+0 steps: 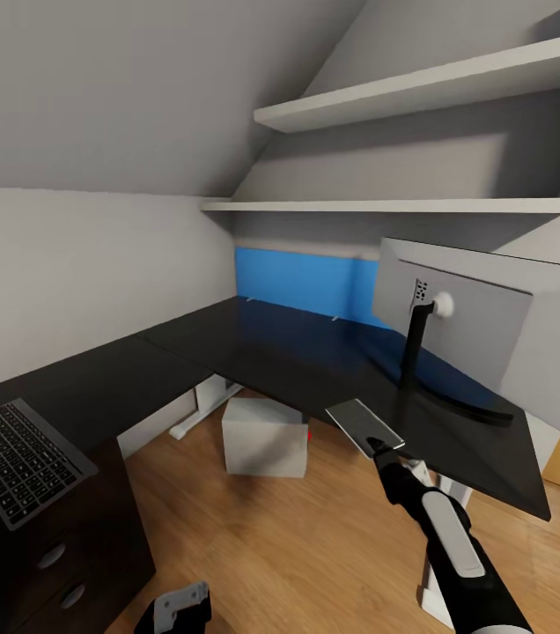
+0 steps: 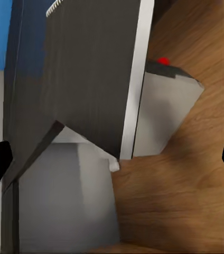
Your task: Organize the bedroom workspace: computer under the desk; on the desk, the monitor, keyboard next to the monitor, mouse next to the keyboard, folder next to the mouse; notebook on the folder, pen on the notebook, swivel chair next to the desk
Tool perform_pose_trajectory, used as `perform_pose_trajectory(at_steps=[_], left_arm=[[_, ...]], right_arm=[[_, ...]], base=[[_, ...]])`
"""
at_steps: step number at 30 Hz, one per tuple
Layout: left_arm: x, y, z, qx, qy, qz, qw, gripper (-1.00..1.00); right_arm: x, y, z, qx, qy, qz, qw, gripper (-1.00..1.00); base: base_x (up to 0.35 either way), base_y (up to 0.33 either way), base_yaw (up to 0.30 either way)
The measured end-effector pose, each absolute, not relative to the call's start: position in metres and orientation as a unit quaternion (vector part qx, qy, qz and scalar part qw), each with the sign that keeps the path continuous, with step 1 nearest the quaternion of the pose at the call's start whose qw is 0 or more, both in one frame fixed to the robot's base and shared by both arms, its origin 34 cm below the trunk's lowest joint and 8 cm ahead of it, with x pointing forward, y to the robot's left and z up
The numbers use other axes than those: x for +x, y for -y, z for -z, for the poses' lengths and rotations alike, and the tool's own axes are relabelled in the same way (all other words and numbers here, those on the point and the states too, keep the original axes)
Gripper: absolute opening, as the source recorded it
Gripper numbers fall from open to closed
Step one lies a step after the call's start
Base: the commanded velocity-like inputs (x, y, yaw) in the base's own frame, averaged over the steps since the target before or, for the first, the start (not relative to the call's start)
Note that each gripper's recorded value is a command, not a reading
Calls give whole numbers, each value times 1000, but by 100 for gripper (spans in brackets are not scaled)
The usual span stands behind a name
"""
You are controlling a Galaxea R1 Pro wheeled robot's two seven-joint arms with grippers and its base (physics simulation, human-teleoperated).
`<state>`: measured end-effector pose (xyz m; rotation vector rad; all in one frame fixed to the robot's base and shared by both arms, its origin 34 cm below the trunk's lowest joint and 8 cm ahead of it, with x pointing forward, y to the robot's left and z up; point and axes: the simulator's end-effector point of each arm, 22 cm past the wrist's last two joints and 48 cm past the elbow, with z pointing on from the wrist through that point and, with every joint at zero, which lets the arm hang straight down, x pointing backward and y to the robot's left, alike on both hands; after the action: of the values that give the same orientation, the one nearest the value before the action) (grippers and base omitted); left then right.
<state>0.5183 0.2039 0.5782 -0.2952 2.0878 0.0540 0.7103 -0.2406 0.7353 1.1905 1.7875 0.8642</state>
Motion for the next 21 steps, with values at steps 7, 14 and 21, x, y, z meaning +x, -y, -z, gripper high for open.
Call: perform_pose_trajectory(at_steps=[7,14,21], left_arm=[[519,-204,-578,-121,-861,-22,494,100],[518,-204,-578,-120,-861,-22,494,100],[518,-204,-578,-120,-861,-22,494,100]], right_arm=[[711,233,-738,487,-691,-371,385,100],[712,233,-740,489,-684,-379,386,100],[714,235,-744,487,-679,-385,391,100]], base=[[0,0,0],[0,0,0],[4,0,0]])
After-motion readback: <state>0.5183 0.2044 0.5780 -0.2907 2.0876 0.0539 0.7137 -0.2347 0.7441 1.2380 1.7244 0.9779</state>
